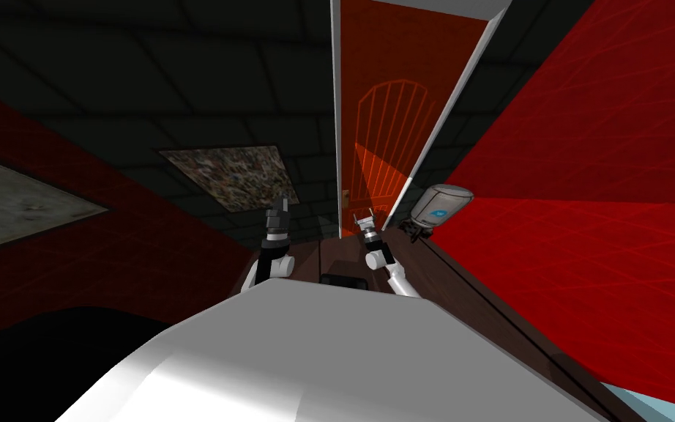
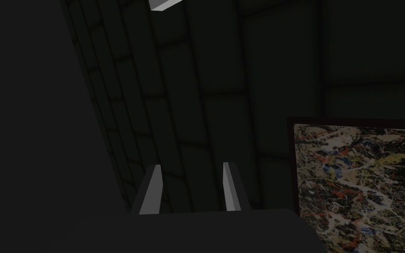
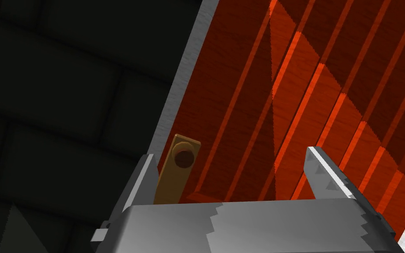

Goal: Pull the door open

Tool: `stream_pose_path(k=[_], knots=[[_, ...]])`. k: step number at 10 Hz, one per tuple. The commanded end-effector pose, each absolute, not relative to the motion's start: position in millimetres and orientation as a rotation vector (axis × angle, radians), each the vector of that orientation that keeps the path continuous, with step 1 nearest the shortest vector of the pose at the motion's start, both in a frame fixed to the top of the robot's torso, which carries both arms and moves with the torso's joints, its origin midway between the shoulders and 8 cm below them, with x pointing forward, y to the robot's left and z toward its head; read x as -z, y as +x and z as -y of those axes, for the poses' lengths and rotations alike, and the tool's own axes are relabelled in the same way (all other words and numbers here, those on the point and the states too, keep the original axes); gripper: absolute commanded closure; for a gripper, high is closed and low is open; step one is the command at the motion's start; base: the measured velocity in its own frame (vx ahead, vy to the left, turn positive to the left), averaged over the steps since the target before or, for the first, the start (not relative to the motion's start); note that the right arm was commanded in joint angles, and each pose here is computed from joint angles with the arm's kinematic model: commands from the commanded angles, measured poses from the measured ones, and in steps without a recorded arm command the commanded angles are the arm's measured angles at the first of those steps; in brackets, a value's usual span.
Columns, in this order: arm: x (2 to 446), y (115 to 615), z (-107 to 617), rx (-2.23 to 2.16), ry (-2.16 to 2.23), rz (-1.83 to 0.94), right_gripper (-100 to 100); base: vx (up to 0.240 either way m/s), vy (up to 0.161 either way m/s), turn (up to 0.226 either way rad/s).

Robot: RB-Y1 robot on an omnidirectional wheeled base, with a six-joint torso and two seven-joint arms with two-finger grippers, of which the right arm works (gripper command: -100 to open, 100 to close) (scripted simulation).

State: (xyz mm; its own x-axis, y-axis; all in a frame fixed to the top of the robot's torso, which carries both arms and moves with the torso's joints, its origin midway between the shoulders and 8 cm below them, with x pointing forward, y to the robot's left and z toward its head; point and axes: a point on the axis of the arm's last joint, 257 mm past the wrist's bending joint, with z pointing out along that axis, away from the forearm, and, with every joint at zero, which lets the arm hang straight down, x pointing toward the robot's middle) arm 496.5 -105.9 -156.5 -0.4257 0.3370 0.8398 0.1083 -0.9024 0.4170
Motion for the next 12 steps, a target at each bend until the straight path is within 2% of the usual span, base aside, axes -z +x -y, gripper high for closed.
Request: stream_pose_path(k=[1,12], knots=[[165.9,501.0,101.1,-2.480,1.656,-0.631,-100,0.100,0.044,-0.029],[230.0,525.2,89.6,-2.505,2.007,-0.607,-100,0.092,0.046,-0.030]])
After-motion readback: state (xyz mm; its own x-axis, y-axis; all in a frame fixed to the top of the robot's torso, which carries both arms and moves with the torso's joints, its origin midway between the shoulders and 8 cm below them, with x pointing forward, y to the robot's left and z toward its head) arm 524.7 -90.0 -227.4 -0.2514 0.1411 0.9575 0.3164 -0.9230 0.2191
